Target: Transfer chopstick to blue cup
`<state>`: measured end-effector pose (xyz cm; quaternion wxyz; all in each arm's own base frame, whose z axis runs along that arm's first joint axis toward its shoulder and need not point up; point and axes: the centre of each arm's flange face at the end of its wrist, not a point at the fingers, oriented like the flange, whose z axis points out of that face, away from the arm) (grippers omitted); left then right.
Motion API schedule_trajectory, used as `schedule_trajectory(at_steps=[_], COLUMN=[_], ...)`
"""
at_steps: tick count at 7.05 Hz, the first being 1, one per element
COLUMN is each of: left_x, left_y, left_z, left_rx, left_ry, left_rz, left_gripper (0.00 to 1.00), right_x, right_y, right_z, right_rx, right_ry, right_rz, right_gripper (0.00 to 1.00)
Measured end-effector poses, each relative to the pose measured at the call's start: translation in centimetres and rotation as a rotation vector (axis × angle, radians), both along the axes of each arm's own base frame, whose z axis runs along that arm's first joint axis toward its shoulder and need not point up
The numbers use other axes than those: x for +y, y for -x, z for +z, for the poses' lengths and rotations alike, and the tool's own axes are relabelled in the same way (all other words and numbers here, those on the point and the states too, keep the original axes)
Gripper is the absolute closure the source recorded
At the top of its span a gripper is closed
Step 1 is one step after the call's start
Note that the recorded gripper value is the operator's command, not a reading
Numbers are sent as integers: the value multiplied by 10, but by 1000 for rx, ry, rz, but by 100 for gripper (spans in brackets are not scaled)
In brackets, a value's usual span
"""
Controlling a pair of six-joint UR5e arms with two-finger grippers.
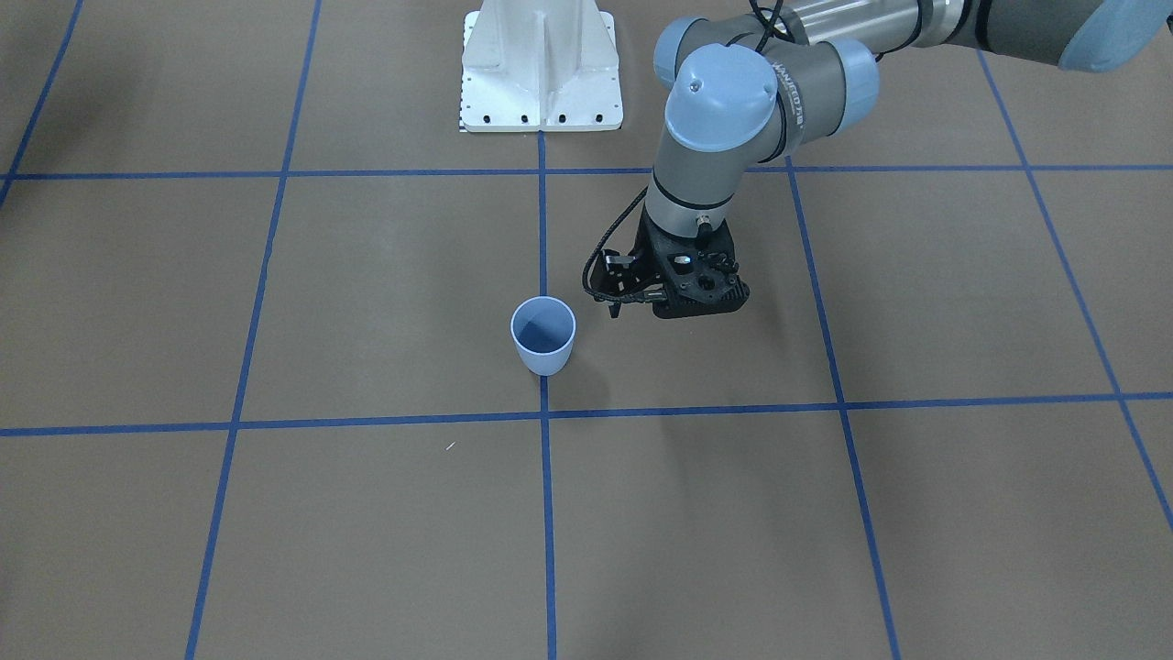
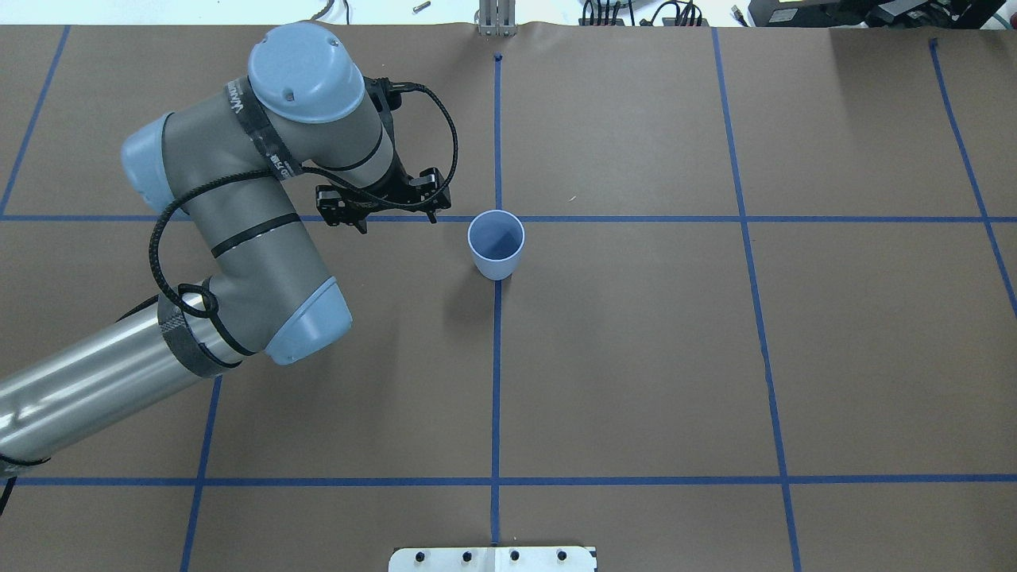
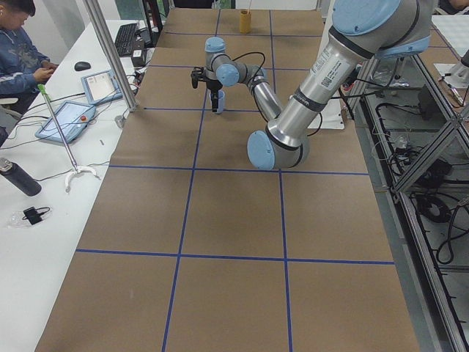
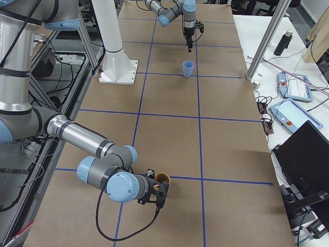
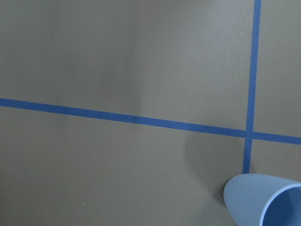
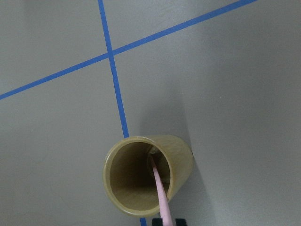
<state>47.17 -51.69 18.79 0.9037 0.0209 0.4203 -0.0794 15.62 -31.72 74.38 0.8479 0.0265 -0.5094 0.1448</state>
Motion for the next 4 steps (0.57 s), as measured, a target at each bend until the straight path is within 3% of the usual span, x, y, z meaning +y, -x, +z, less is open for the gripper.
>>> schedule_trajectory(at_steps=[4], left_x=[5], left_y=[-6], left_z=[7], left_rx=[-4], left_ry=[-15], left_rz=[-1], left_gripper=[3], right_x=[-4], right_y=[-20], right_z=[-48], right_rx=[11], right_ry=[-73], right_rz=[57], right_gripper=[100])
